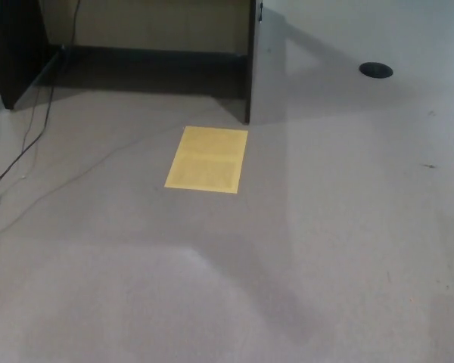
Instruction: A person is holding a toilet paper roll and the robot extends its left hand to grab the roll by inserting its thumb into the gap in the middle and brings its hand down by its side. Then it extends its arm again to hand the toilet paper roll back to the person.
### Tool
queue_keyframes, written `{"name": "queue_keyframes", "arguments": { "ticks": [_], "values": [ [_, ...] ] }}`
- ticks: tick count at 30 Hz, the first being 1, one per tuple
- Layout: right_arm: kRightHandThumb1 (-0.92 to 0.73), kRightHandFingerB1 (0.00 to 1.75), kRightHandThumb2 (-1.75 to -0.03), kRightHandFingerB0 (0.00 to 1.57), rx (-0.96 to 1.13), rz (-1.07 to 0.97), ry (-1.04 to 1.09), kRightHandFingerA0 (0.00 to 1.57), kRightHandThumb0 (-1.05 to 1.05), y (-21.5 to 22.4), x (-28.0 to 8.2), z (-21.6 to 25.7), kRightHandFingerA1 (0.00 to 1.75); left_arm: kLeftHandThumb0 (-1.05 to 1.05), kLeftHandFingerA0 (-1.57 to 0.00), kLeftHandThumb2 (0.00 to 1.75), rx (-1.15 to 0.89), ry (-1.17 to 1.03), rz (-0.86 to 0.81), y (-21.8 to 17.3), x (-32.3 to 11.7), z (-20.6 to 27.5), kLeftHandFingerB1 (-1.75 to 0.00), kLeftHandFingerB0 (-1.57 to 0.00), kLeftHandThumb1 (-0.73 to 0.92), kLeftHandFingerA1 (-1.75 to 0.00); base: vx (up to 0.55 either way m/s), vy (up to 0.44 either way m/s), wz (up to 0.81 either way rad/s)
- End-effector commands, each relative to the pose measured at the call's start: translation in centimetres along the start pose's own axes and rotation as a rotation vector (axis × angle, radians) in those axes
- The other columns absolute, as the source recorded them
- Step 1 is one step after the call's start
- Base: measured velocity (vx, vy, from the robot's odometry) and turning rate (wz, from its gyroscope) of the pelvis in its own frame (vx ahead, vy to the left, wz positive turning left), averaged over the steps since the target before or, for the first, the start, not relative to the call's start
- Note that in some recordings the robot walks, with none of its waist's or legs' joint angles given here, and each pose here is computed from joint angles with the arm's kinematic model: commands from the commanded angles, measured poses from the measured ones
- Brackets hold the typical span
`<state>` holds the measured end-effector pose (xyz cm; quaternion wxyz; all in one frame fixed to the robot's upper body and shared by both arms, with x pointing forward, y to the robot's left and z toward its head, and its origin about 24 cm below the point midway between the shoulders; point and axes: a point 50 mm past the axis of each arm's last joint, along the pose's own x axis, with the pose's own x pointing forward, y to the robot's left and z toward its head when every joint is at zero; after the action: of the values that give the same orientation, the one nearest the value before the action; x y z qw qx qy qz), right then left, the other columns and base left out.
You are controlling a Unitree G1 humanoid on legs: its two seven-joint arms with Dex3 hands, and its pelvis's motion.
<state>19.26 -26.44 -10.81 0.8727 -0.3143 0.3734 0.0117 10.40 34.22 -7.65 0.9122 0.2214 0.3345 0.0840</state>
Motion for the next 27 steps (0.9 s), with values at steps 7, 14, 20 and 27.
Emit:
{"name": "queue_keyframes", "arguments": {
  "ticks": [7,14,20,27],
  "values": [
    [-0.45,0.42,-0.73,0.25,0.000,-0.107,-0.090,0.57,-0.41,-2.6,0.4,1.1,0.56,-0.29,-0.04,0.70,0.013,-0.238,0.016,1.7,0.6,3.3,-0.39,0.00,0.27,-0.45,0.00,0.000,0.00],
    [-0.56,0.32,-0.58,0.32,0.062,-0.119,-0.105,0.64,-0.33,-2.7,0.4,1.3,0.49,-0.35,-0.04,0.69,0.038,-0.394,0.022,2.4,0.6,5.6,-0.37,0.00,0.28,-0.44,0.00,0.000,0.00],
    [-0.57,0.32,-0.58,0.32,0.050,-0.118,-0.115,0.62,-0.34,-2.7,0.7,2.1,0.47,-0.35,-0.07,0.71,0.050,-0.704,0.005,3.3,-0.1,12.8,-0.39,0.00,0.27,-0.46,0.00,0.000,0.00],
    [-0.57,0.32,-0.58,0.32,0.054,-0.121,-0.126,0.64,-0.35,-2.9,0.9,2.5,0.51,-0.50,-0.10,0.62,0.129,-1.067,-0.026,3.0,-3.6,24.0,-0.25,-0.07,0.37,-0.37,0.00,0.000,0.00]
  ]
}}
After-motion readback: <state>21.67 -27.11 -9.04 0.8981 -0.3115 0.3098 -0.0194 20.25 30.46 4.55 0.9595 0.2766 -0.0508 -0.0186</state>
